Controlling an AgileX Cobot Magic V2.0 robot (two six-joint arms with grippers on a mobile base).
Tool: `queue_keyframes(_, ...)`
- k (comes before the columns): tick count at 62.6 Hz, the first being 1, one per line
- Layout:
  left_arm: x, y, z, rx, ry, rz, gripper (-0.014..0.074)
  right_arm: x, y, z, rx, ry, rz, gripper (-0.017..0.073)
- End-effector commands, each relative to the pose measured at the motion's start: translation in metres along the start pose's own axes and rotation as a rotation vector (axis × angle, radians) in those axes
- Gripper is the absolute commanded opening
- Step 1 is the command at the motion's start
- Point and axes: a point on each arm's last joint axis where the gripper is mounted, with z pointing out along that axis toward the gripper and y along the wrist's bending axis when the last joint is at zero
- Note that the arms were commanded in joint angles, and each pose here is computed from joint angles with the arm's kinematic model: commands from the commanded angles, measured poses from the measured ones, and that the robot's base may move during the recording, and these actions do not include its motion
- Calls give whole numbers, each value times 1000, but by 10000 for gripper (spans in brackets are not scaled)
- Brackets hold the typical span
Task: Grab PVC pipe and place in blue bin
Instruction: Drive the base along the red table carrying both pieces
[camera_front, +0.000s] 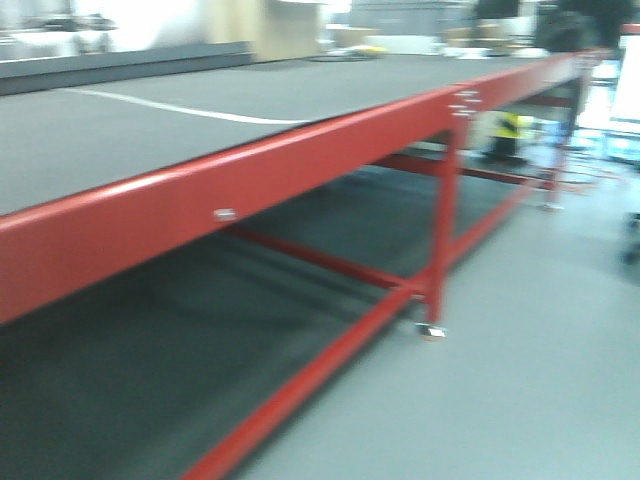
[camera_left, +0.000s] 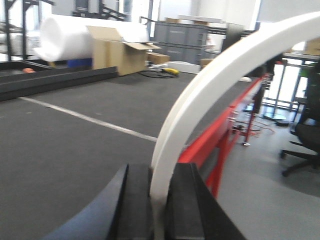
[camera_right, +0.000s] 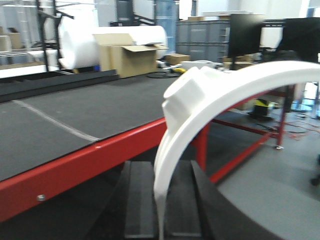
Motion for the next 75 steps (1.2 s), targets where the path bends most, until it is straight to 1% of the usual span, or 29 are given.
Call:
queue_keyframes(1, -3, 0, -2, -2, -31, 2, -111, -2, 0, -1, 6, -26, -11, -163)
queue_keyframes(75, -3, 0, -2, -2, -34, 2, -111, -2, 0, -1, 6, -26, -11, -163)
